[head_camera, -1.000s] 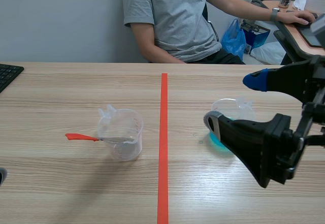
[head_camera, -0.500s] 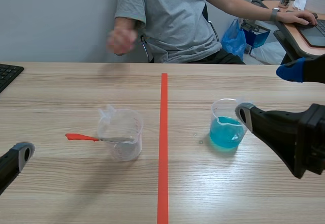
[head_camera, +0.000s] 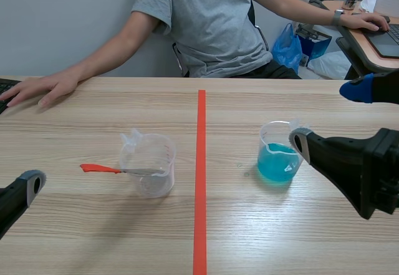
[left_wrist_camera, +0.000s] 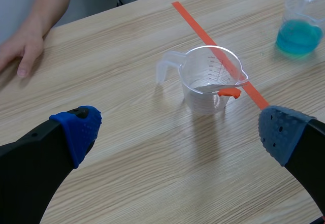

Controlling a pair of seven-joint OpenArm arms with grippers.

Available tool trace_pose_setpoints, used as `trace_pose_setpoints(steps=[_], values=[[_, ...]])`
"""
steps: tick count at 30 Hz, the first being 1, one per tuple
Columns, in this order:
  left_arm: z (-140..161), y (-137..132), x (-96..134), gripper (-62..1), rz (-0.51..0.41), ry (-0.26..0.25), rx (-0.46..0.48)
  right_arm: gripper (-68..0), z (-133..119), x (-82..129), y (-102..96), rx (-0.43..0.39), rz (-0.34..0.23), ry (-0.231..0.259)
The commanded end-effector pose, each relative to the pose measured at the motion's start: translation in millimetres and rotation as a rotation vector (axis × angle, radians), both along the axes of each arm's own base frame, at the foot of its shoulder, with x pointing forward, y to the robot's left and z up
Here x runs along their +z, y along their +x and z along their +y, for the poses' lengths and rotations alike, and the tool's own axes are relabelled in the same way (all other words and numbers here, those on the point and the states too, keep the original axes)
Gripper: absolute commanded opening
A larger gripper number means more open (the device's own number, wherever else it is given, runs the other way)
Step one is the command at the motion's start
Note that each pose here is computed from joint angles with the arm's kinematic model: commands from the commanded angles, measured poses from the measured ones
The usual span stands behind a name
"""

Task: Do the redox reaction experiment.
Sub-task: 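Return to the home posture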

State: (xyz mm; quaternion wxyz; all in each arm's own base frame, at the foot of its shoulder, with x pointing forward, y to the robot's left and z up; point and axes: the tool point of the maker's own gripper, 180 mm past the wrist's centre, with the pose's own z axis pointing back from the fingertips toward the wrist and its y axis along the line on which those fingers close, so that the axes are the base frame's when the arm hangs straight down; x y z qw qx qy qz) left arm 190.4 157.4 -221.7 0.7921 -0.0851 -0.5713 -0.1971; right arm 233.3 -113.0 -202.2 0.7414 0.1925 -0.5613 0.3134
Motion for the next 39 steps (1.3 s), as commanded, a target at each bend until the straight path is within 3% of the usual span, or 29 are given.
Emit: trace_pose_setpoints(steps=[1, 18, 39], values=[[-3, 1, 5, 1.4, -0.018, -0.017, -0.006, 0.4, 2, 8, 3.4, 0.001, -0.027, 0.02], [-6, 3, 15, 1.4, -0.071, -0.041, -0.011, 0.4, 2, 8, 3.3, 0.002, -0.028, 0.018], [-6, 3, 16, 1.4, -0.072, -0.041, -0.011, 0.4, 2, 8, 3.3, 0.002, -0.028, 0.018]])
